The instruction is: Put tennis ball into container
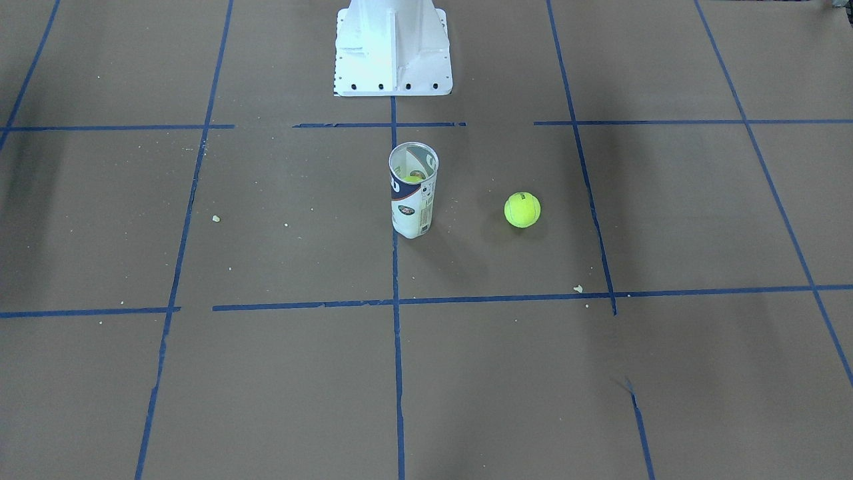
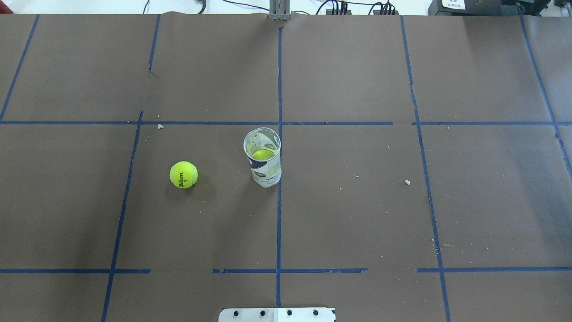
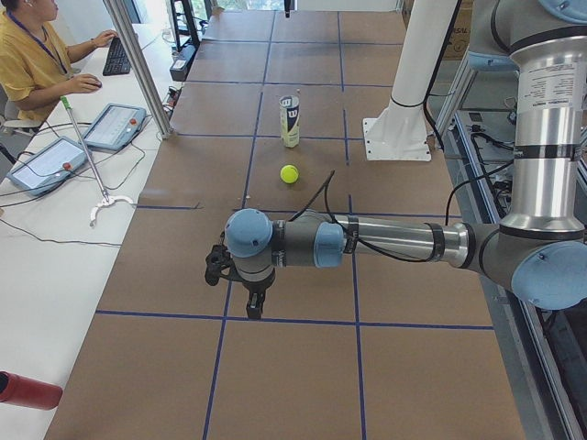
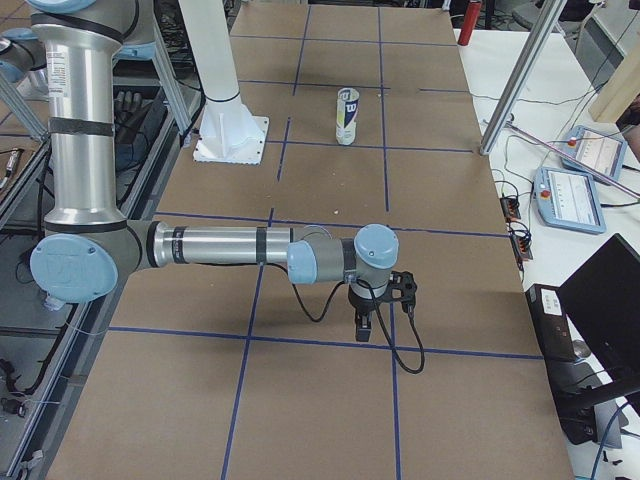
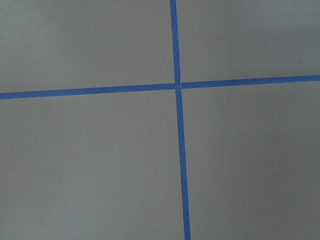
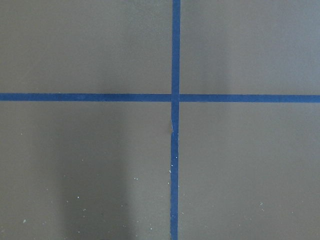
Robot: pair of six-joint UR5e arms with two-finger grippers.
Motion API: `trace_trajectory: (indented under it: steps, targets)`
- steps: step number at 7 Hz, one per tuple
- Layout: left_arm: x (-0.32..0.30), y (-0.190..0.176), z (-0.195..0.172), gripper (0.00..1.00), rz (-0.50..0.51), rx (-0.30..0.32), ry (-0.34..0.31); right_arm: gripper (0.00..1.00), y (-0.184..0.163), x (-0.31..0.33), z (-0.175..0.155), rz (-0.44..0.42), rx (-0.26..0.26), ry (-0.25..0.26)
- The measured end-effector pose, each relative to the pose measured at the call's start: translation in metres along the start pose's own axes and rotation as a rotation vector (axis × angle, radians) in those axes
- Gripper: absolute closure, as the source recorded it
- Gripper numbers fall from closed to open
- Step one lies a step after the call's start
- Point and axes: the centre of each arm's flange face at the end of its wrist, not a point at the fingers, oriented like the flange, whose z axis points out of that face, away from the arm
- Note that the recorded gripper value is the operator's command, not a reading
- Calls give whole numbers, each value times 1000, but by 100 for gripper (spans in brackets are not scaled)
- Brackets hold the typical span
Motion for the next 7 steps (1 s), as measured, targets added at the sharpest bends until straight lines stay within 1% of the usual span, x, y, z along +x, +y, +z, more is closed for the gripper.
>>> trace_trajectory:
  steps: [1, 2, 3, 5, 6, 7]
  targets:
    - [35, -8, -1, 0, 42, 6, 48, 0, 0, 0, 0, 0, 0, 0]
    - [75, -19, 3, 0, 48, 3, 69, 0, 0, 0, 0, 0, 0, 0]
    - [128, -32, 10, 0, 26, 7, 72, 0, 0, 0, 0, 0, 0, 0]
    - [259, -60, 39, 0, -66, 47, 35, 0, 0, 0, 0, 0, 0, 0]
    - [333, -71, 60, 0, -125, 58, 39, 0, 0, 0, 0, 0, 0, 0]
    - [393, -72, 84, 0, -176, 62, 39, 0, 0, 0, 0, 0, 0, 0]
